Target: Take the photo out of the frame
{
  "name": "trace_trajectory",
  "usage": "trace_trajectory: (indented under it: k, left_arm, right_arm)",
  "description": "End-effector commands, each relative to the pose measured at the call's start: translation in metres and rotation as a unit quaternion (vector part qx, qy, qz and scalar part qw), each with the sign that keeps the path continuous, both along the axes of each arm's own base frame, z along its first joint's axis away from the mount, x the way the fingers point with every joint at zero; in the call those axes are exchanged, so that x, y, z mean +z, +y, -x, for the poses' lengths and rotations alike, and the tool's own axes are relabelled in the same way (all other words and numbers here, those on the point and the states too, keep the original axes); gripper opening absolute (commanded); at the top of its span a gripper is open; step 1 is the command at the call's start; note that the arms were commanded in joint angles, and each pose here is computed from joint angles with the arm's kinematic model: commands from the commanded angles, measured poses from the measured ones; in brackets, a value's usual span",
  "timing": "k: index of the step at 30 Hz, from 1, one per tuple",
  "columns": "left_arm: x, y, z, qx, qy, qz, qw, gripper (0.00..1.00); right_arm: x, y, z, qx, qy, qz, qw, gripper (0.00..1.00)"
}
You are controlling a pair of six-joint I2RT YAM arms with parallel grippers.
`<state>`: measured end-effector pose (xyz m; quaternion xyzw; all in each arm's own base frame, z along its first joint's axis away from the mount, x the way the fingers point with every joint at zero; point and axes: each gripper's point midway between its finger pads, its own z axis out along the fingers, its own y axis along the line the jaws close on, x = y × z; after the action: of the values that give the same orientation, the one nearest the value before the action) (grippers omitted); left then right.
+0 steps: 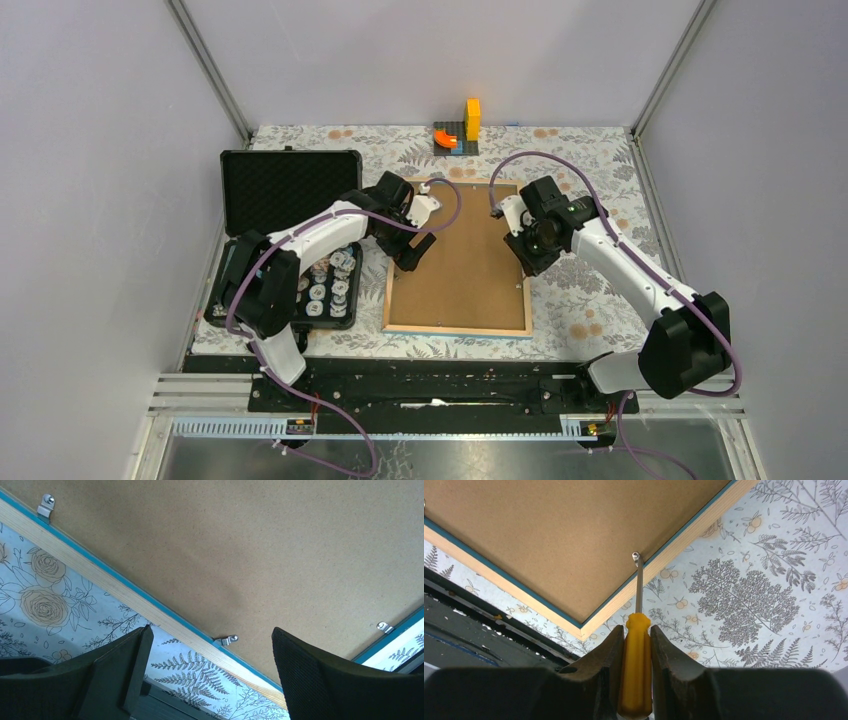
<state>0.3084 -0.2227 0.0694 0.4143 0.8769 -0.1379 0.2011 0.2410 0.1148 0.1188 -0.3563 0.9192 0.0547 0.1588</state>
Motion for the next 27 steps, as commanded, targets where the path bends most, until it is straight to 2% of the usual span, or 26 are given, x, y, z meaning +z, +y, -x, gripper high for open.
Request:
trace_trajectory:
  k: [1,10,17,22,27]
  left_arm:
    - [0.010,-0.007,-0.010,0.006,-0.010,0.018,1.000,0.94]
    - [0.009,-0.006,-0.006,-0.003,-0.008,0.020,1.000,0.94]
    - [0.060,-0.029,0.026,-0.109,-0.046,0.135,0.984,0.94]
    - [0.079,-0.029,0.039,-0.148,-0.060,0.152,0.975,0.92]
    - [0.071,-0.032,0.054,-0.160,-0.047,0.169,0.971,0.91]
  right_arm:
    - [0.005,-0.002,0.035,-0.001,0.056,0.002,0.998,0.00]
    - [0.007,-0.006,0.030,0.001,0.041,0.013,0.999,0.00]
    - [0.029,0.007,0.002,0.007,0.000,-0.006,1.000,0.00]
    - [0.031,0.015,-0.001,0.021,0.016,-0.014,1.000,0.00]
    - [0.036,0.010,0.003,0.037,0.009,-0.008,0.999,0.00]
